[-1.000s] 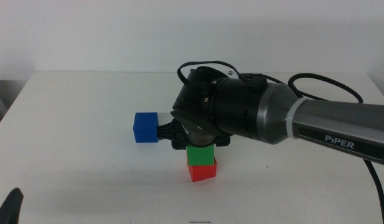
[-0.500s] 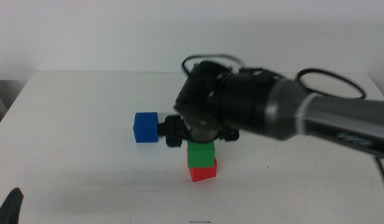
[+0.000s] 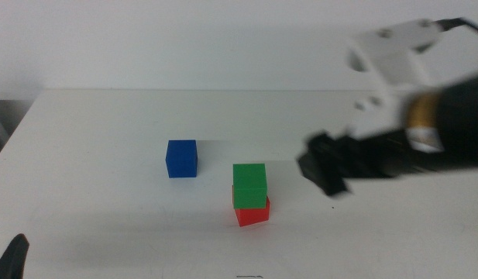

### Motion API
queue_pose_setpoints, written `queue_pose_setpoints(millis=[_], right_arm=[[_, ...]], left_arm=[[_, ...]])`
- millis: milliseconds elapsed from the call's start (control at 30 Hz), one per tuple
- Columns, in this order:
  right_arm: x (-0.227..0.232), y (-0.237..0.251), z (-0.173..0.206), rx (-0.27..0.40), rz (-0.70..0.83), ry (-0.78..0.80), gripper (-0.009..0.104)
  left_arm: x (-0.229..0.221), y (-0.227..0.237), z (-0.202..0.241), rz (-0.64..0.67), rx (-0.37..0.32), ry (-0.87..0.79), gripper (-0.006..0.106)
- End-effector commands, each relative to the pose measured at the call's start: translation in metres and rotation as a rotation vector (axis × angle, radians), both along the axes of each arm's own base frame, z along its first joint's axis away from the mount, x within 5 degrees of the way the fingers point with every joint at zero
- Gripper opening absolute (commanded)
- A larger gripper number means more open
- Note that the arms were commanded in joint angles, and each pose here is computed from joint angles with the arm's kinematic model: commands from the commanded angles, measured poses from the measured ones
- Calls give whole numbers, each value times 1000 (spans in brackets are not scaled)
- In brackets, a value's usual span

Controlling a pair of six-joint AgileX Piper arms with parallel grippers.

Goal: Stack red cubes first, then green, then blue cubes in a specific spot.

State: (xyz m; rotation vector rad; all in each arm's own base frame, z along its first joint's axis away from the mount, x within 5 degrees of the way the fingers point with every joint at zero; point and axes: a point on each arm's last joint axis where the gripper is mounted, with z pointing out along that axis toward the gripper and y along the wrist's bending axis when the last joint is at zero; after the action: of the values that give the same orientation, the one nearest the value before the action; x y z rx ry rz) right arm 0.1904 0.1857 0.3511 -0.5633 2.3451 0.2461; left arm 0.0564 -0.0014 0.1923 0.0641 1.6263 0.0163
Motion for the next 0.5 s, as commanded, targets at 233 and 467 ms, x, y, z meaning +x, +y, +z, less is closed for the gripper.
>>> queue_pose_setpoints(millis=[233,467], right_arm=[[-70,-68,34,120,263,-275,85],[-92,-105,33,168,207,-383,85]], left_arm=[[-1,0,10,-7,-18,-103,94],[-1,0,10,-7,-18,-103,94]])
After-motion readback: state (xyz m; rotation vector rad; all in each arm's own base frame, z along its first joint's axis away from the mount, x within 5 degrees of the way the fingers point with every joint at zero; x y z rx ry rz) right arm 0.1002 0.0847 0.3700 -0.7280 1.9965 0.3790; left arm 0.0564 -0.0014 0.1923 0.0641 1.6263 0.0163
